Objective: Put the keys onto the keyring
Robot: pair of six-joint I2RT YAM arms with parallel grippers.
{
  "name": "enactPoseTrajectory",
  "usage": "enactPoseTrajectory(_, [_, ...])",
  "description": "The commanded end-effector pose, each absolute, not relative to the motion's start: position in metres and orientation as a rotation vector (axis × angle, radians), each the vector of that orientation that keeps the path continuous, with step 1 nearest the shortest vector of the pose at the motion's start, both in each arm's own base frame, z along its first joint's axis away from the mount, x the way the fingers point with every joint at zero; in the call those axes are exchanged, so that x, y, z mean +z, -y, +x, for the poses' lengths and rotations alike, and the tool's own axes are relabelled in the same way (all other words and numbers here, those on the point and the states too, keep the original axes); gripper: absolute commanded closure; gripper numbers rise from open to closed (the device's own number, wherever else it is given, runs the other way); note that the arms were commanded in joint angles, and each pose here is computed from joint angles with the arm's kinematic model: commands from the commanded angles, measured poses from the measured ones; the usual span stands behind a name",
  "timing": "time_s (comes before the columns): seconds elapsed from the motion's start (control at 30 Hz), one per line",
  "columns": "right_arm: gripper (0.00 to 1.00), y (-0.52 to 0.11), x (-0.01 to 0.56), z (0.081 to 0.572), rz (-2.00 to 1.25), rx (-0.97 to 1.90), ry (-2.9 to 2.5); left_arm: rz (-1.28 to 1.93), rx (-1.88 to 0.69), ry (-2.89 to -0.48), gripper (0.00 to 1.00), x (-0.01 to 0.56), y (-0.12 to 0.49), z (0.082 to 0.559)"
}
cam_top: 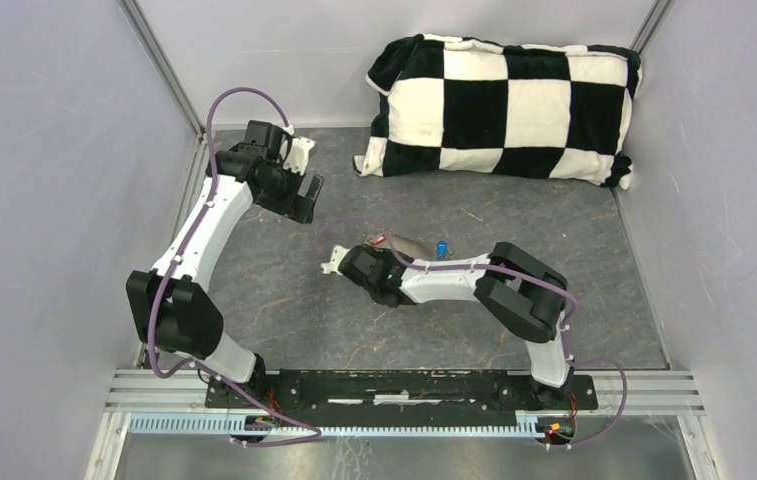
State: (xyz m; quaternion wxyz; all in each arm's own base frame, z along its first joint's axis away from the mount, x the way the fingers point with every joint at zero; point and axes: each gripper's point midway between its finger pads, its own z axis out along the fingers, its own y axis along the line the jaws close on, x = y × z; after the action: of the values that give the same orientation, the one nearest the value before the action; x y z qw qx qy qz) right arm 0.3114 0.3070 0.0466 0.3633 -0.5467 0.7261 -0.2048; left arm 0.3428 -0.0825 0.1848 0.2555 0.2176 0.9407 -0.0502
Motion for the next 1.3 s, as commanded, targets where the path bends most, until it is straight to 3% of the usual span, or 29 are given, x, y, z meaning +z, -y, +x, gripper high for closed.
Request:
enactPoseTrajectory(0.0, [0.43,-0.334,0.026,0.290,-1.356,-0.401,-1.925,0.621,-0.106,-2.478,0.00,0.194,0.078,0.346])
enactPoseTrajectory(0.03, [0.36,-0.339,0.022,0.285,-1.362,-0.359,-1.939,0.620,-0.107,-2.477,0.00,0.193,0.078,0.345])
enactPoseTrajectory(0.13, [0.02,-0.351,0.027,0.273,-1.354,-0.232,-1.973,0.614,-0.094,-2.482,0.00,0.188,0.077,0.345])
enactPoseTrajectory(0.33, [0.02,-0.348,0.114,0.282,-1.120,0.073,-1.958,0.588,-0.061,-2.431,0.00,0.188,0.074,0.358])
enactPoseTrajectory(0.53, [0.02,-0.229,0.189,0.340,-0.569,0.330,-1.914,0.436,-0.073,-2.257,0.00,0.203,0.055,0.404])
enactPoseTrajectory(0.7, [0.02,-0.088,0.173,0.370,-0.108,0.076,-1.910,0.309,-0.162,-2.132,0.00,0.167,0.035,0.427])
enactPoseTrajectory(0.83, [0.02,0.005,0.141,0.347,0.150,-0.202,-1.810,0.225,-0.156,-2.027,0.00,0.131,0.012,0.425])
enactPoseTrajectory(1.03, [0.02,0.051,0.106,0.315,0.191,-0.430,-1.782,0.179,-0.152,-1.999,0.00,0.078,0.005,0.397])
enactPoseTrajectory(1.27, [0.02,0.052,0.090,0.308,0.114,-0.463,-1.730,0.137,-0.147,-1.776,0.00,0.095,0.009,0.378])
